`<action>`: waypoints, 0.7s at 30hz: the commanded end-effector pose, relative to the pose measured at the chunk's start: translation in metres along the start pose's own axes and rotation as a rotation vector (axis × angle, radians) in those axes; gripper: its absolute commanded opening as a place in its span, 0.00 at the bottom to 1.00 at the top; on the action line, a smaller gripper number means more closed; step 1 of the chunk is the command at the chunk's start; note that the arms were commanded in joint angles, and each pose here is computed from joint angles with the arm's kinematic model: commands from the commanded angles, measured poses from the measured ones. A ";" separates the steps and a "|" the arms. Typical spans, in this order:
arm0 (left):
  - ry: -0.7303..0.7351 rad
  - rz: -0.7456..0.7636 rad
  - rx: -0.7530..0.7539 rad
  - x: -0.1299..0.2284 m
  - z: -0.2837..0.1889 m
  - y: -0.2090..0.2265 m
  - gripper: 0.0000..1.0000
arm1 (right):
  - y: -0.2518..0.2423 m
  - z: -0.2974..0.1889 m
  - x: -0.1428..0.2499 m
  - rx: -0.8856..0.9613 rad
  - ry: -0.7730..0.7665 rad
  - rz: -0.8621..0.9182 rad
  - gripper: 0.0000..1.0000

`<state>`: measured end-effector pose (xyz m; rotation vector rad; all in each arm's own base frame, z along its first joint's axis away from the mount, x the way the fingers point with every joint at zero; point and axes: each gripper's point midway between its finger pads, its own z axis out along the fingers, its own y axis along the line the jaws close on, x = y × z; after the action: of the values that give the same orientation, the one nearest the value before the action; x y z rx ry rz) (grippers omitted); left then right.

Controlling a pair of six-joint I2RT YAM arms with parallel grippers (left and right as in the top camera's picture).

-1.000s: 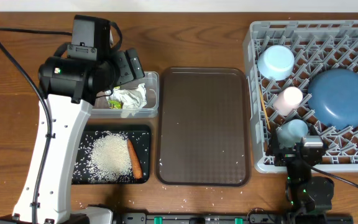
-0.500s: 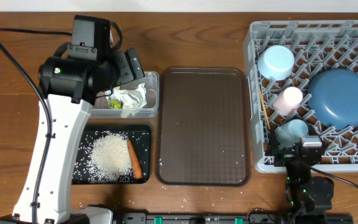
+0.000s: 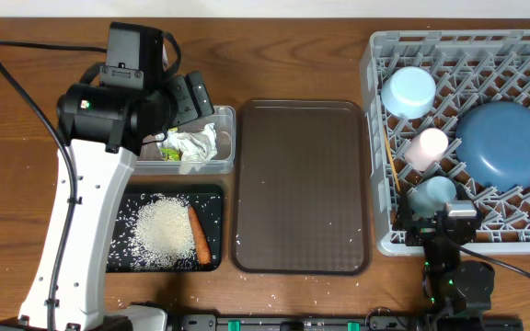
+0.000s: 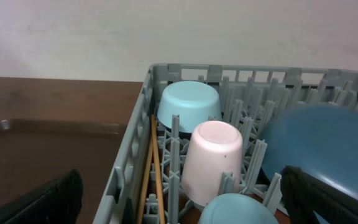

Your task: Sort waste into correct bins and load items into the dishwasher rack

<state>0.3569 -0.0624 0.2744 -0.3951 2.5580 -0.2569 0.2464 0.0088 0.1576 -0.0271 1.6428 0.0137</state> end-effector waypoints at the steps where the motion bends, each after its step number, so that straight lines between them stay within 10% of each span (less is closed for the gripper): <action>1: -0.037 0.010 -0.003 -0.001 -0.014 0.003 0.94 | -0.002 0.000 0.000 0.005 -0.001 -0.010 0.99; 21: -0.591 -0.042 0.072 0.077 -0.150 0.078 0.94 | -0.002 0.000 0.000 0.005 -0.001 -0.010 0.99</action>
<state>0.2065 -0.0050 0.3680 -0.4170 1.9486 -0.2460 0.2464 0.0088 0.1573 -0.0281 1.6440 0.0134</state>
